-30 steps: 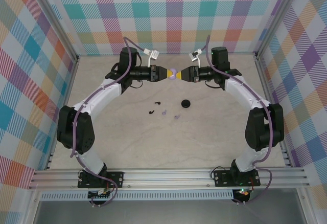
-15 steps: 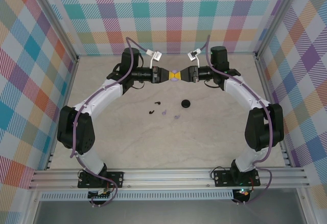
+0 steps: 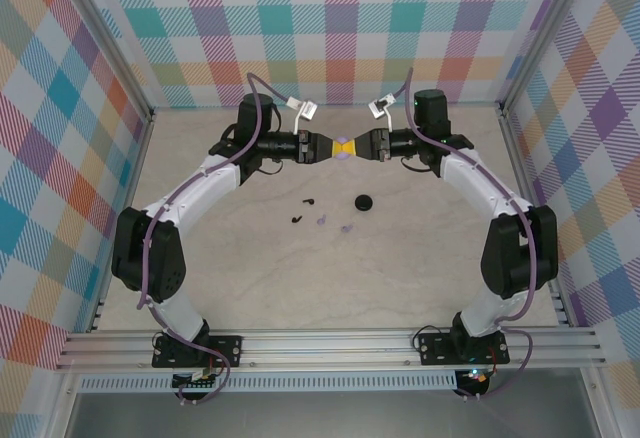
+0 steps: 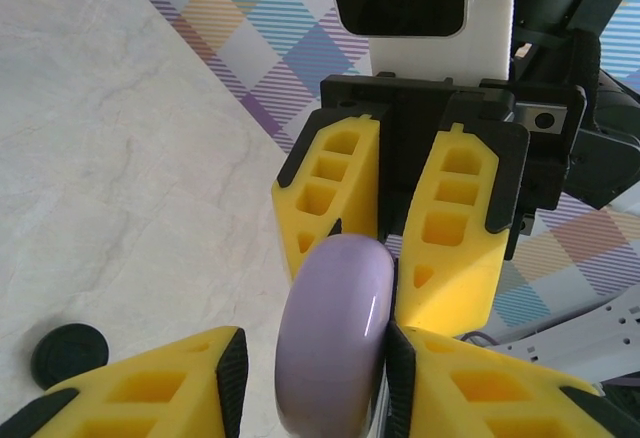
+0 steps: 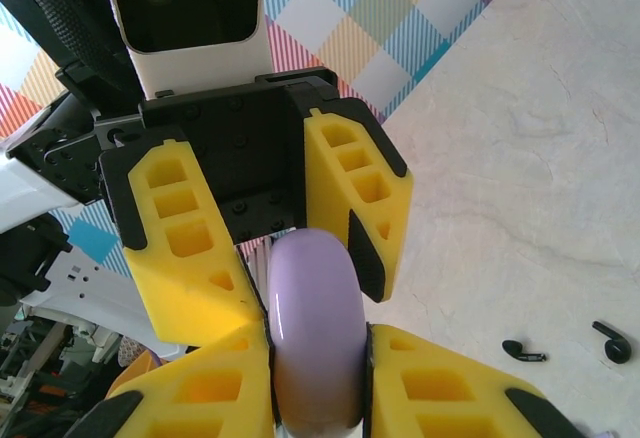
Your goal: Insert wireless bluetooth earbuds into charging case
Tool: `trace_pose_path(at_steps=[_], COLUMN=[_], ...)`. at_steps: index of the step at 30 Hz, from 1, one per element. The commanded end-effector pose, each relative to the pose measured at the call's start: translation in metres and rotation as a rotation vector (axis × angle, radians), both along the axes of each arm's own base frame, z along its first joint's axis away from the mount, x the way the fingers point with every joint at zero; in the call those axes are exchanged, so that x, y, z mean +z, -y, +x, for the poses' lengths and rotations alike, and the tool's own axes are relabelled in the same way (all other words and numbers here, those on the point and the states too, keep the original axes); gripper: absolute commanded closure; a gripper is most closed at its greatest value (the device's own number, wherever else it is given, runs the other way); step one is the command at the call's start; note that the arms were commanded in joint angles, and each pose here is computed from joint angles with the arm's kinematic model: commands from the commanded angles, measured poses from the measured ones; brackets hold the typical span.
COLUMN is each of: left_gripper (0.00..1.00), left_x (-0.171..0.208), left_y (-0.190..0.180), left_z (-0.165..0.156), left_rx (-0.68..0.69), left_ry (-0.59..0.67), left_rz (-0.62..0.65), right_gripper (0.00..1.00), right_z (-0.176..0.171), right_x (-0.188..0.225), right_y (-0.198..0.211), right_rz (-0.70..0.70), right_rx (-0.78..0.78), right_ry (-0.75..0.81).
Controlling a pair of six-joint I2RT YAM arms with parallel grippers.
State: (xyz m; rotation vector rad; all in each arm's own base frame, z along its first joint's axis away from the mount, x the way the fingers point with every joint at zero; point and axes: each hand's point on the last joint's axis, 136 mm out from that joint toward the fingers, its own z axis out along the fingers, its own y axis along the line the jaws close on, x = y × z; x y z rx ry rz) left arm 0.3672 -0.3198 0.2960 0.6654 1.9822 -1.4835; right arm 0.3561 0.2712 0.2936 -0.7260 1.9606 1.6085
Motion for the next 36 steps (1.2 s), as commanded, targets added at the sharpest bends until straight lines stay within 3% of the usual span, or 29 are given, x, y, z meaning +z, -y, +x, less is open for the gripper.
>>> trace_pose_path(at_steps=[1,14,18,20,23,28,36], left_gripper=[0.56,0.58,0.63,0.70,0.78,0.78,0.78], left_x=[0.011,0.015,0.016,0.016,0.017,0.014,0.013], left_y=[0.004,0.015,0.018,0.018,0.017,0.014,0.011], left_z=[-0.020,-0.033,-0.038,-0.038,-0.037,-0.035,-0.038], left_rx=[-0.060,-0.142,-0.163,-0.163,-0.147,-0.116,-0.123], left_ry=[0.016,-0.009,-0.014,-0.013,-0.011,0.001,0.013], left_rz=[-0.018,-0.058,-0.062,-0.062,-0.053,-0.017,0.016], right_gripper=[0.84,0.84,0.84,0.83,0.78,0.66,0.60], right_z=[-0.015,-0.020,-0.020,-0.020,-0.018,-0.021,-0.027], right_x=[0.029,0.032,0.035,0.035,0.033,0.033,0.039], right_y=[-0.002,-0.007,-0.007,-0.007,-0.006,-0.002,0.002], right_rz=[0.038,0.047,0.053,0.051,0.034,0.002,-0.015], right_rx=[0.045,0.070,0.069,0.065,0.044,0.018,0.012], right_ry=[0.095,0.097,0.102,0.101,0.103,0.121,0.153])
